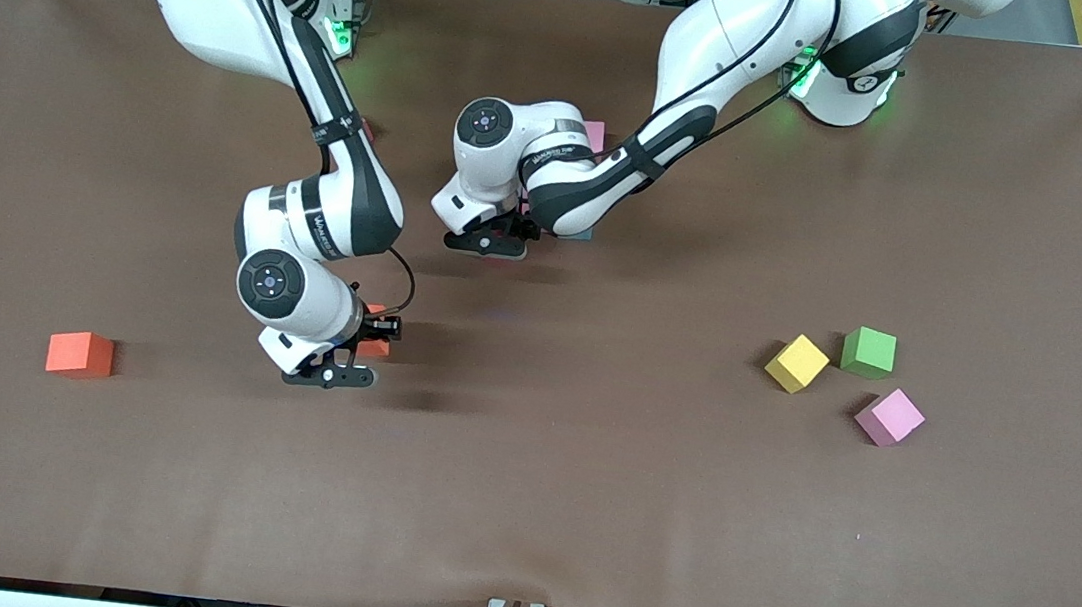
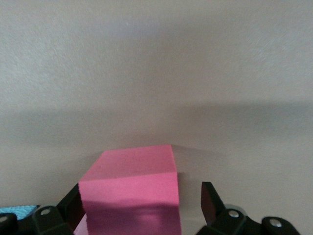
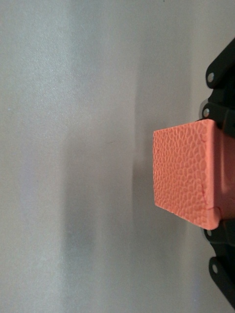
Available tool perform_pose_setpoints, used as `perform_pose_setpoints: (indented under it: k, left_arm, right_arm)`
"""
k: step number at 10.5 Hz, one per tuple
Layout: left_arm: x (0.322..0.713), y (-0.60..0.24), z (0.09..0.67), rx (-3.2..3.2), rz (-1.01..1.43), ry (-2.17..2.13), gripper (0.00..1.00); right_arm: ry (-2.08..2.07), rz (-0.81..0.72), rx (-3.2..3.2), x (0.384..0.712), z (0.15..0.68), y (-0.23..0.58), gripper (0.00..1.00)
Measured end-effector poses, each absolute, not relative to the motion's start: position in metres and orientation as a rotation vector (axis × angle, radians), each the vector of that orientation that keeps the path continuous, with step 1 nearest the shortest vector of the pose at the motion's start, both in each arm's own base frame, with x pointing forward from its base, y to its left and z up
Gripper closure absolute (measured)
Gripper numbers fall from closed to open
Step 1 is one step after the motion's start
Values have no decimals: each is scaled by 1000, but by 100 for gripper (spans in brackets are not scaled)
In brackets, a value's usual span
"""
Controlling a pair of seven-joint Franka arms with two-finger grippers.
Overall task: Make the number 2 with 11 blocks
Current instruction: 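Open the left gripper on hot pink while the right gripper lifts orange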
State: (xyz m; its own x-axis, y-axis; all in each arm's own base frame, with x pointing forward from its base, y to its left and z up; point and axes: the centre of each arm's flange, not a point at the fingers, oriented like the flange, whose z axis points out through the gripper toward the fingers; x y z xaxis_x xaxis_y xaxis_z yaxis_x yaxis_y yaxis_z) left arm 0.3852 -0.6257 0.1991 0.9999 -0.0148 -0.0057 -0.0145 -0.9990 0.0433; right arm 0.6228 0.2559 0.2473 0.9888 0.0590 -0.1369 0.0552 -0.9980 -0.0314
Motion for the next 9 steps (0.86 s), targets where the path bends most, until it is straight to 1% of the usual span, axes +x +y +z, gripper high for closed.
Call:
perform_pose_setpoints:
  k: [3, 5, 6, 7, 9]
  left_arm:
    - [403, -617, 236, 3104, 46, 9, 0]
    - [422, -602, 266, 3103, 78, 53, 0]
    - [438, -588, 284, 3081, 70, 89, 0]
    - [463, -565, 305, 3045, 38, 131, 0]
    - [532, -484, 340, 3008, -52, 181, 0]
  right_arm:
    - [-88, 214, -3106, 623, 248, 256, 44]
    - [-86, 214, -3106, 623, 248, 256, 44]
    - [-85, 214, -3106, 623, 248, 256, 44]
    - [-84, 213, -3106, 623, 248, 256, 44]
    - [-70, 211, -3106, 622, 249, 256, 44]
